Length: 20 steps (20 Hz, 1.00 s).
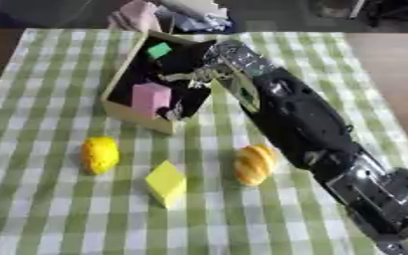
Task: Pick up objects on the table and place them in the box.
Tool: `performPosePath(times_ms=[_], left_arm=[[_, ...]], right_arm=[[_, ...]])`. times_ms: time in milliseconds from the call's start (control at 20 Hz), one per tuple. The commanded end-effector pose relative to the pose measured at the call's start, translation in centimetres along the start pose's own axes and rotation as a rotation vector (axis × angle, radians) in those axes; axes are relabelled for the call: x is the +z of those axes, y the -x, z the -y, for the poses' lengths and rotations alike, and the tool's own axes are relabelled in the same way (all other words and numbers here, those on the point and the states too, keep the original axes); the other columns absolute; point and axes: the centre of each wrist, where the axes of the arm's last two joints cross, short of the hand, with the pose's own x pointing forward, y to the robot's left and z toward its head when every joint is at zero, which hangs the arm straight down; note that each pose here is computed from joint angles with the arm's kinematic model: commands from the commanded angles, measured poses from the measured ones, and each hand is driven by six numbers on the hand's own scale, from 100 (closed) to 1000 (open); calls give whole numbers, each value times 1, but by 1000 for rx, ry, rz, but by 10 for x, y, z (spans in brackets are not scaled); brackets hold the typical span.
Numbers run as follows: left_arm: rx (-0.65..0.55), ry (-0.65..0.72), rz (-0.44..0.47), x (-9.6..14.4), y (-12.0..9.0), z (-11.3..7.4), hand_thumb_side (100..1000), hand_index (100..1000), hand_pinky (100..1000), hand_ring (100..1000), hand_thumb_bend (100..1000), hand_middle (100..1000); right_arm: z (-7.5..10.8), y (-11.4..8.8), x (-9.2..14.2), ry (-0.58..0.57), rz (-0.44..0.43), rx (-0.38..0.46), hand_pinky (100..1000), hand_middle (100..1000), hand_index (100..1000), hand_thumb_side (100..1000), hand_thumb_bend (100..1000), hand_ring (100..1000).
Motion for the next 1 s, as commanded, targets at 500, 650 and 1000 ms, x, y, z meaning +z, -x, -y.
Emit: performPosePath(times_ms=[500,650,1000], left_arm=[[-14,-9,21,-2,-4,-5,636,848,792,726,329,723],[-15,-11,20,-2,-4,-5,636,848,791,726,328,723],[-22,-22,14,-1,-3,-7,636,847,792,725,328,722]], right_arm=[[13,27,27,-31,-137,59,957,1000,1000,566,283,1000],[19,30,34,-14,-151,70,957,1000,1000,523,281,1000],[35,29,64,83,-145,50,940,1000,1000,415,180,993]])
